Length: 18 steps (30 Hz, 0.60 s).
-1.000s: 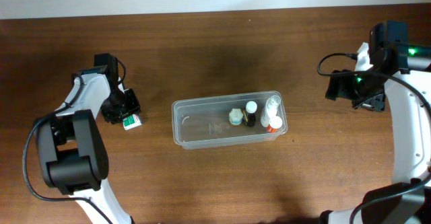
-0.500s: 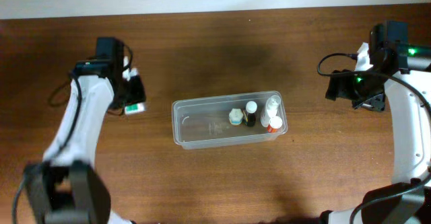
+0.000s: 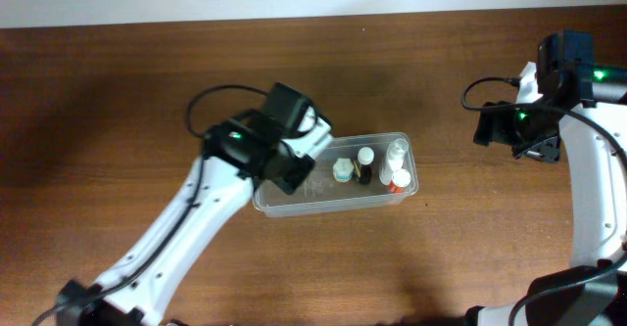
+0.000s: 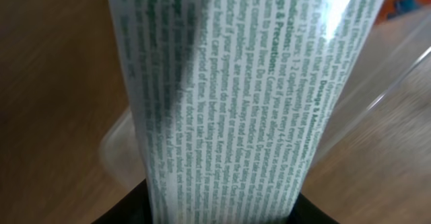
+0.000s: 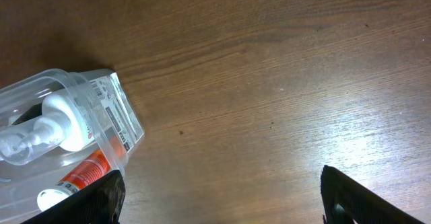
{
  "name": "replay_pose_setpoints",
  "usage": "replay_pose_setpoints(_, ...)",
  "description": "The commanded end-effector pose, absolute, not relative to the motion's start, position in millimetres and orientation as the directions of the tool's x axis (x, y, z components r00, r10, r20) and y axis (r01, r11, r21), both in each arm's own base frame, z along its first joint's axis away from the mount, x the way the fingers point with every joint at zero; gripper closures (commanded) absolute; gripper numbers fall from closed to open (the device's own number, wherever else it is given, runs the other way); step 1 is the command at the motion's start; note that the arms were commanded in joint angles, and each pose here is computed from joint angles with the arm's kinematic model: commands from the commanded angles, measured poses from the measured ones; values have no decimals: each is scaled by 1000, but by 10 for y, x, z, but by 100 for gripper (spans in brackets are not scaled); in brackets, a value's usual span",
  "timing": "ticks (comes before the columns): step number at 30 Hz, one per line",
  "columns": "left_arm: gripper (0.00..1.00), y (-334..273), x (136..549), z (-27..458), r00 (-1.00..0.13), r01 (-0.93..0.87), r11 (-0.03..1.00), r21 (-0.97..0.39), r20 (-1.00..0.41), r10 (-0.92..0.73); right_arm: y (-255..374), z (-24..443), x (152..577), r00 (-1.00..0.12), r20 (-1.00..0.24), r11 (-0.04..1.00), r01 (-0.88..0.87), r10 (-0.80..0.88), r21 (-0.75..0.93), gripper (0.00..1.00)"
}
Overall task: Pack container
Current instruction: 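Lay the medicine box into the container's left side and release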
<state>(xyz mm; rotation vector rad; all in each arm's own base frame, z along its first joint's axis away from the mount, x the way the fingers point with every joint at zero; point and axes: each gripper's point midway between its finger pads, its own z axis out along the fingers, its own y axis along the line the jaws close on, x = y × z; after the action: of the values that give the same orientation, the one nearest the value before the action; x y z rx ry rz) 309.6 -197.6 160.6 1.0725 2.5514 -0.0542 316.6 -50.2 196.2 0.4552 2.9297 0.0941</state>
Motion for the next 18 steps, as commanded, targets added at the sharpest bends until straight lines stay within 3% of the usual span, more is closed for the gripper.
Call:
replay_pose_setpoints(1,53,-1984,3085,1293,-596,752,641,153,-260,760,-498,1954,3160,-940,-162,953,289,300,93,16)
replay_pose_setpoints(8,45,-2004,3104,917,-612,764,632,128,-169,773,-498,1954,3160,-940,-162,953,289,300,93,16)
replay_pose_setpoints(10,36,-2020,3136,924,-611,760,635,134,-182,770,-499,1954,3160,-940,-162,953,289,300,93,16)
replay_pose_setpoints(13,18,-2057,3202,1058,-614,746,649,147,-224,757,-498,1954,3160,-940,-162,953,288,300,93,15)
replay_pose_setpoints(18,13,-1826,3426,1593,-706,561,792,239,-362,609,-465,1963,3196,-944,-174,958,265,281,107,16)
